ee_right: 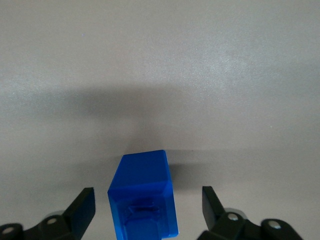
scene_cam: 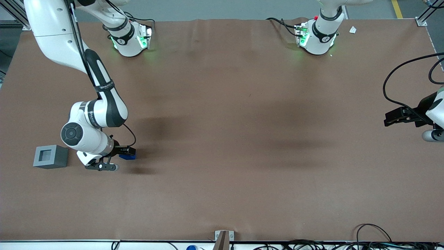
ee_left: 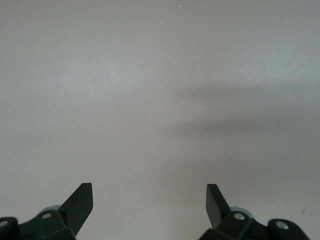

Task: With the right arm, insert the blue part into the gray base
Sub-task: 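Close the right gripper on the blue block, then lift the blue block and carry it over the gray base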

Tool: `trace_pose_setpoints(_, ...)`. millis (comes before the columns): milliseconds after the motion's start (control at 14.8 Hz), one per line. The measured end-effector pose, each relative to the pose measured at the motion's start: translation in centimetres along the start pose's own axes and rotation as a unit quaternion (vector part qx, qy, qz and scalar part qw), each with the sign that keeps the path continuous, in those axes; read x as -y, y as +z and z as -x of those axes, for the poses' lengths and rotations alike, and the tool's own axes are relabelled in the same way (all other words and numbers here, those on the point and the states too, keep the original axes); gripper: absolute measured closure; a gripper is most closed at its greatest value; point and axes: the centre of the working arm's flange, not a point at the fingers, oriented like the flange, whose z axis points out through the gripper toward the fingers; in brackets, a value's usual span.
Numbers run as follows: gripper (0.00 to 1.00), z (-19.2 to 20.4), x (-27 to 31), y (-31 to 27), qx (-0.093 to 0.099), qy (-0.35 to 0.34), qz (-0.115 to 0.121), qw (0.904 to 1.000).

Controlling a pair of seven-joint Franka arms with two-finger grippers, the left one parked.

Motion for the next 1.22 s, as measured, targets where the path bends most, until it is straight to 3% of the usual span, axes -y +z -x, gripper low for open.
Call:
trace_pose_setpoints(68, 0.18, 0.0, 0.0, 0.0, 0.0, 0.001, 0.0, 1.0)
trace_pose_setpoints(135, 0.18, 0.0, 0.0, 0.0, 0.0, 0.001, 0.0, 1.0)
trace_pose_setpoints(270, 0.3, 0.0, 0.1, 0.0, 0.001, 0.006, -0.004, 1.0)
trace_pose_setpoints(338, 0.31, 0.0, 0.1, 0.0, 0.001, 0.01, -0.008, 0.9999)
trace_pose_setpoints(473, 0.44, 0.0, 0.1, 0.0, 0.001, 0.012, -0.01, 0.9999)
trace_pose_setpoints(608, 0.5, 0.0, 0.1, 0.0, 0.001, 0.012, -0.01, 0.9999)
trace_pose_setpoints(1215, 0.49, -2.1, -1.7, -3.7, -0.005, 0.006, -0.009, 0.9999)
